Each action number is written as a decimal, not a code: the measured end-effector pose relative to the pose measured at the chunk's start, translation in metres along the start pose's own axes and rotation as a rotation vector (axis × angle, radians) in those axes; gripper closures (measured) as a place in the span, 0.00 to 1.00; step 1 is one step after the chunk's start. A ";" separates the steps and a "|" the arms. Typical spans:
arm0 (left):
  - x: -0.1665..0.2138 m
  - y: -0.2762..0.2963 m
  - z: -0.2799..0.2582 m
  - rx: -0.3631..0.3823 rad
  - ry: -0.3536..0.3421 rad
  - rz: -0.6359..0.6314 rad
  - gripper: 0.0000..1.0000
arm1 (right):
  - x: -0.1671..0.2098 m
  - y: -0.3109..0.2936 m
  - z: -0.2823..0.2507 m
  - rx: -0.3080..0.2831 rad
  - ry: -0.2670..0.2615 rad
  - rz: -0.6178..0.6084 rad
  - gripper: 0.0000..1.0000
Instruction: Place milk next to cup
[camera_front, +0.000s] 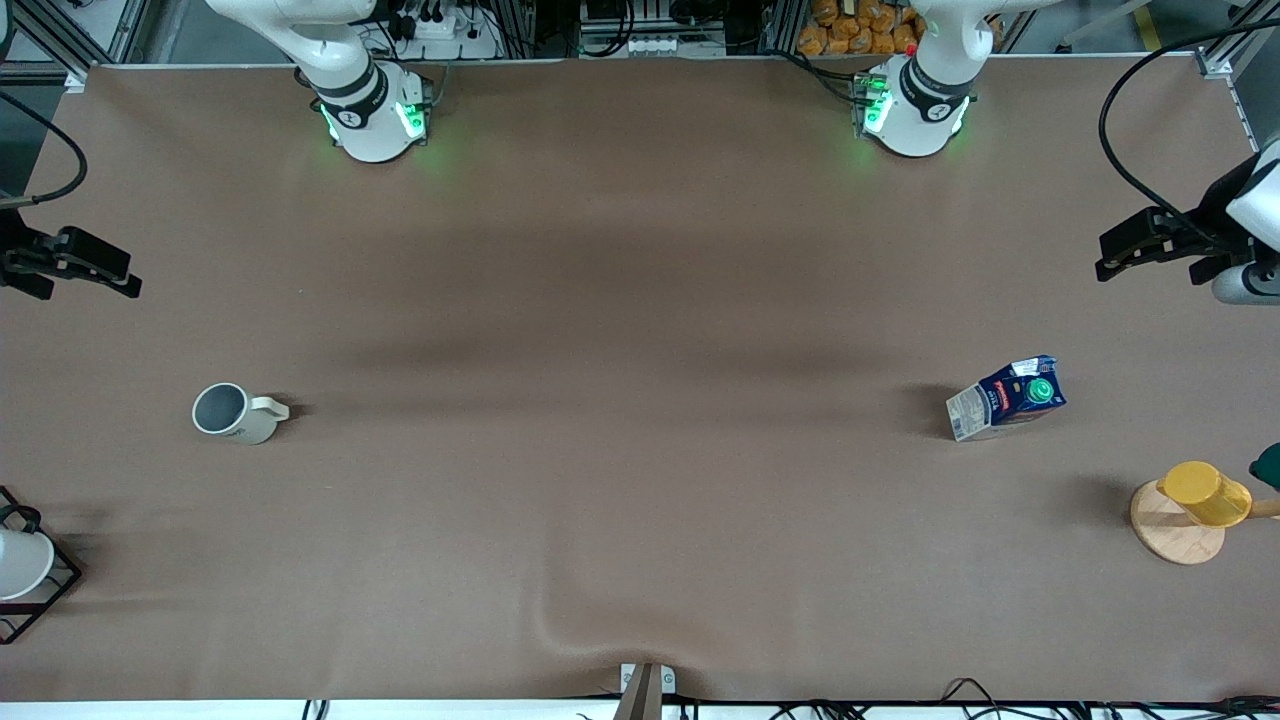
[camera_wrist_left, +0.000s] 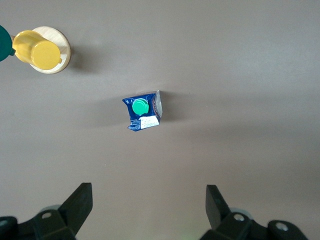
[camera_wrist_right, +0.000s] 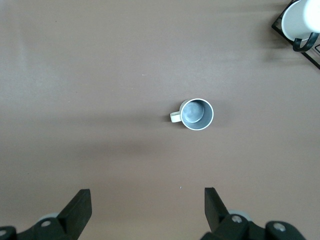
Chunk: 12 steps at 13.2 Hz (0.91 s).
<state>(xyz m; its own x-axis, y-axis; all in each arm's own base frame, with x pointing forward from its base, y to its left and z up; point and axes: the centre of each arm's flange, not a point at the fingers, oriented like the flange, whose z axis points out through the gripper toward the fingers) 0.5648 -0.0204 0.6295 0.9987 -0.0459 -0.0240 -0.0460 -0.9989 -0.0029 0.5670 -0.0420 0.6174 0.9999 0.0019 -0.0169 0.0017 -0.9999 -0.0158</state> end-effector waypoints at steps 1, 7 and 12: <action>0.000 0.000 0.000 0.000 -0.001 0.000 0.00 | 0.000 0.000 0.000 0.000 0.000 0.000 0.00; -0.001 -0.012 0.000 0.000 -0.007 -0.021 0.00 | 0.020 0.009 0.031 -0.002 -0.024 0.015 0.00; 0.008 -0.027 0.023 -0.006 -0.048 -0.044 0.00 | 0.069 0.045 0.124 -0.012 -0.047 0.064 0.00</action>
<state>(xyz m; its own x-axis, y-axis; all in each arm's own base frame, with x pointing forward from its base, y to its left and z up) 0.5734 0.0062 0.6062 0.9974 -0.0021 -0.0723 -0.0020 -1.0000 0.0014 0.6341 -0.0853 0.4918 0.9961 -0.0612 -0.0642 -0.0614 -0.9981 -0.0009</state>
